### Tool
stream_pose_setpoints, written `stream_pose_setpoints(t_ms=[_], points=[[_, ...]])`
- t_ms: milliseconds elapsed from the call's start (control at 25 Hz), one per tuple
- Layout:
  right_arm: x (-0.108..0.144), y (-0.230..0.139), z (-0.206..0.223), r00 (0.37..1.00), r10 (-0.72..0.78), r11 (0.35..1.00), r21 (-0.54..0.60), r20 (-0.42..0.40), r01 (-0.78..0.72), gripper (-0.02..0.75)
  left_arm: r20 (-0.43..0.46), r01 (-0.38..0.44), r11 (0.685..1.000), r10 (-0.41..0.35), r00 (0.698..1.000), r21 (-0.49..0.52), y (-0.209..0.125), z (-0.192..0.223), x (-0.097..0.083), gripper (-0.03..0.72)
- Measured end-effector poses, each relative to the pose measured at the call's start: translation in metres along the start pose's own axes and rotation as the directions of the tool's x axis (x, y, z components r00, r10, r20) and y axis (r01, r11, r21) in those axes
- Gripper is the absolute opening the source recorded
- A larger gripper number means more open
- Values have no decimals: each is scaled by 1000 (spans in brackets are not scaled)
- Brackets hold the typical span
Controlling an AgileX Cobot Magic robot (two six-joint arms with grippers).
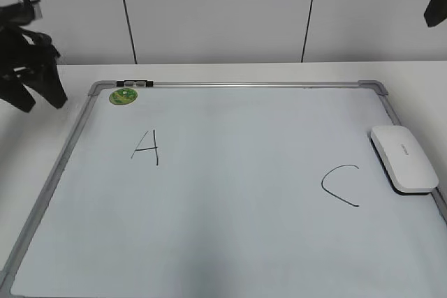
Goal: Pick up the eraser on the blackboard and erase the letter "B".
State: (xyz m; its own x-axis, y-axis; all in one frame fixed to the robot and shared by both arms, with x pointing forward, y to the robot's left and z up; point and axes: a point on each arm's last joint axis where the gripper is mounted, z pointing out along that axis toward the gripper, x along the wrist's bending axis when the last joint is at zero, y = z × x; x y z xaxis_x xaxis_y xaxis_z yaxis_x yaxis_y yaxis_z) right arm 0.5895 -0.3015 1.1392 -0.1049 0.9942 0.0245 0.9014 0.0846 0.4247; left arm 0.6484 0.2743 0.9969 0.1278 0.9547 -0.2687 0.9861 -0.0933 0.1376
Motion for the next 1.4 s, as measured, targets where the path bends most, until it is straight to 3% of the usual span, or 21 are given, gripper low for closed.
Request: stream_pose_setpoints(t_ms=[240, 440, 600, 1040, 1400], points=[[11, -16, -61, 1000, -6, 990, -139, -28, 2, 592, -50, -57, 984, 50, 997, -166, -25, -89, -27, 448], [17, -50, -92, 1000, -11, 982, -187, -23, 7, 589, -106, -116, 934, 85, 991, -338, -77, -165, -51, 440], [22, -88, -101, 1000, -10, 985, -174, -24, 6, 589, -149, -151, 899, 97, 984, -411, -127, -198, -63, 439], [33, -198, -101, 1000, -10, 987, -160, -7, 9, 588, -145, -144, 882, 87, 986, -448, -257, -183, -72, 423], [37, -285, -73, 1000, 12, 979, -202, 28, -6, 588, -168, -136, 884, 66, 984, -447, -320, -140, -62, 421]])
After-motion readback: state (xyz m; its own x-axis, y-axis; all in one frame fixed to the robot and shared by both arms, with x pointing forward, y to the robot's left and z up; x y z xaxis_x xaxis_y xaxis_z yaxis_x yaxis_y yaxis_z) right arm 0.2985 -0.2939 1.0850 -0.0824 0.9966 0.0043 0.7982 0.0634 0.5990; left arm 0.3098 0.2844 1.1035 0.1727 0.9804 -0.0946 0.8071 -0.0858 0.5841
